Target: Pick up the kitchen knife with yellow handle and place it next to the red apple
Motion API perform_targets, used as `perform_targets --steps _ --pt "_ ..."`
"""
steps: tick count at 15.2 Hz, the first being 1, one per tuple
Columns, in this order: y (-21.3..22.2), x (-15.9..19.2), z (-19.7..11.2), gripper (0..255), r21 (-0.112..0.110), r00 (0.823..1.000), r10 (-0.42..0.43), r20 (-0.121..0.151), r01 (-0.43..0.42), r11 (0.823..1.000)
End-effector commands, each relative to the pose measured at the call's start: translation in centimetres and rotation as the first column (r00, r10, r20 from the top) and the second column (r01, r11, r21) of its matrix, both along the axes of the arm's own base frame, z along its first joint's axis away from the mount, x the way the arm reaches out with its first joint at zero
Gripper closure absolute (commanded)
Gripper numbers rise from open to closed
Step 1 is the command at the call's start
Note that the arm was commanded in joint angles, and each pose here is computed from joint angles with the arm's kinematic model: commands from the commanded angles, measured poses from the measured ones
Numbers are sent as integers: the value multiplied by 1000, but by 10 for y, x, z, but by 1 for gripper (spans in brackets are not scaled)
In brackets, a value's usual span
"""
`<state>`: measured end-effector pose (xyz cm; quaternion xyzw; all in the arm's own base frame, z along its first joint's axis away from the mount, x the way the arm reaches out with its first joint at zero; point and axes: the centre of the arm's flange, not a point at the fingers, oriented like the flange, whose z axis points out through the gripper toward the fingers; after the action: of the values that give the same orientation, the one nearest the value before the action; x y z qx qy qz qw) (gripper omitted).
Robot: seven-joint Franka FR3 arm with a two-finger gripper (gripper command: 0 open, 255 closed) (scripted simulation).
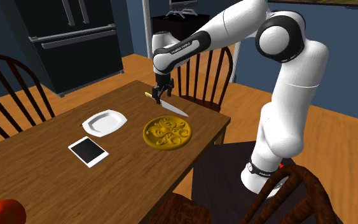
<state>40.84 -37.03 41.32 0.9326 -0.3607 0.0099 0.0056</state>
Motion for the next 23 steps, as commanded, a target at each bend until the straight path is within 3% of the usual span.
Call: perform_targets --steps 1,9,17,18,23 --pt "-26 -3 -12 0 2 999 -41 -1 41 999" --pt "-28 -2 -52 0 2 999 -42 -1 42 999" --pt "-28 -2 -52 0 2 999 -42 -1 42 999" --pt "-28 -2 -52 255 2 999 -42 -1 42 999" --pt "-28 -2 -52 255 2 999 -42 -1 42 999"
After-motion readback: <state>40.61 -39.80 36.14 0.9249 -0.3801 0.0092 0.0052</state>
